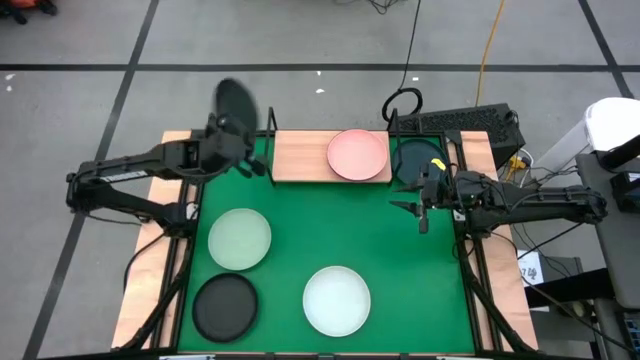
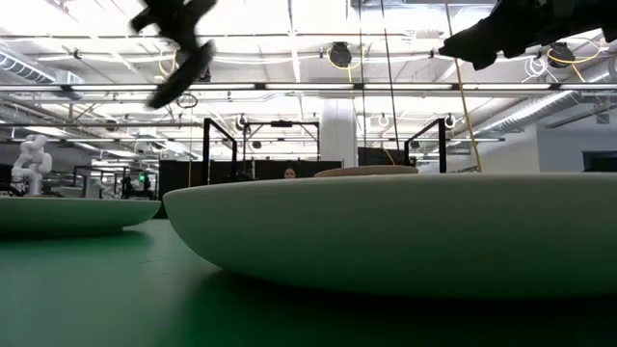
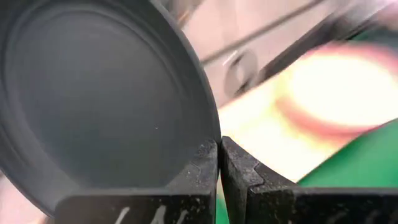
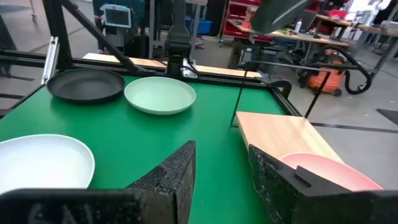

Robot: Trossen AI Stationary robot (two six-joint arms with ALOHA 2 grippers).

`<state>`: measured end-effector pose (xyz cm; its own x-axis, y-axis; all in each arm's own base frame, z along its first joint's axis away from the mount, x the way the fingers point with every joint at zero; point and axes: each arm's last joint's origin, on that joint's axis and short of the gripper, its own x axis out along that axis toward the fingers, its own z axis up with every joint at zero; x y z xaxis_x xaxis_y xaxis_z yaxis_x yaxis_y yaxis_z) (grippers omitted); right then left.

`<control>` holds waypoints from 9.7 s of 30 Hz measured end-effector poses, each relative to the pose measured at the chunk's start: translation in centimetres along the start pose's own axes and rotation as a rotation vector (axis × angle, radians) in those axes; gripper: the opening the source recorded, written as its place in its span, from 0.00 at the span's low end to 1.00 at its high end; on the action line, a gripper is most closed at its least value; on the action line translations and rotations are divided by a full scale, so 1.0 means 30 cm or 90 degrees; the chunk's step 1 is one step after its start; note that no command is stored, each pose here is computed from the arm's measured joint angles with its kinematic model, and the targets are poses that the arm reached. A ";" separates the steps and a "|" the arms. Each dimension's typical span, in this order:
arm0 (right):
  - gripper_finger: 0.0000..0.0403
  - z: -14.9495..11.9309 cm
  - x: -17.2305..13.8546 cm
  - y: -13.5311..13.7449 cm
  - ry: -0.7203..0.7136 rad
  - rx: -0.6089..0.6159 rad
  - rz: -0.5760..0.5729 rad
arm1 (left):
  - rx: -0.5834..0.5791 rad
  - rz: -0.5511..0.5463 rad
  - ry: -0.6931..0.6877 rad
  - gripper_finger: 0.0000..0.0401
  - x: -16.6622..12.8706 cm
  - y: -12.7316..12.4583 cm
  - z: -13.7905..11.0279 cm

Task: Place and stack plates onto a shelf
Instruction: Stack the top black plate on top of the light orange plate on the shelf, then put the dark blue plate on the shelf

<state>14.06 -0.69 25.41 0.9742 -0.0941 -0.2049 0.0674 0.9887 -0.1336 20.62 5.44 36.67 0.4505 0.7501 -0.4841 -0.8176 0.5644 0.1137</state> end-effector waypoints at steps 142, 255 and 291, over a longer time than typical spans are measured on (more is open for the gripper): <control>0.43 -0.245 0.173 -0.178 0.771 0.003 -0.237 | -0.098 -0.399 -0.581 0.29 -0.056 -0.109 -0.441; 0.56 -0.449 0.070 -0.111 0.539 0.040 -0.451 | -0.105 -0.405 -0.572 0.29 -0.055 -0.111 -0.442; 0.00 -0.469 0.053 -0.171 0.435 0.168 -0.496 | -0.102 -0.405 -0.569 0.29 -0.054 -0.112 -0.443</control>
<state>12.23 -7.57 12.14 0.3206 -0.6749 -0.6646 0.7436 0.6140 -0.2648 17.88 -2.26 25.53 0.8481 0.3545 0.3939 -0.3532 0.9322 -0.0786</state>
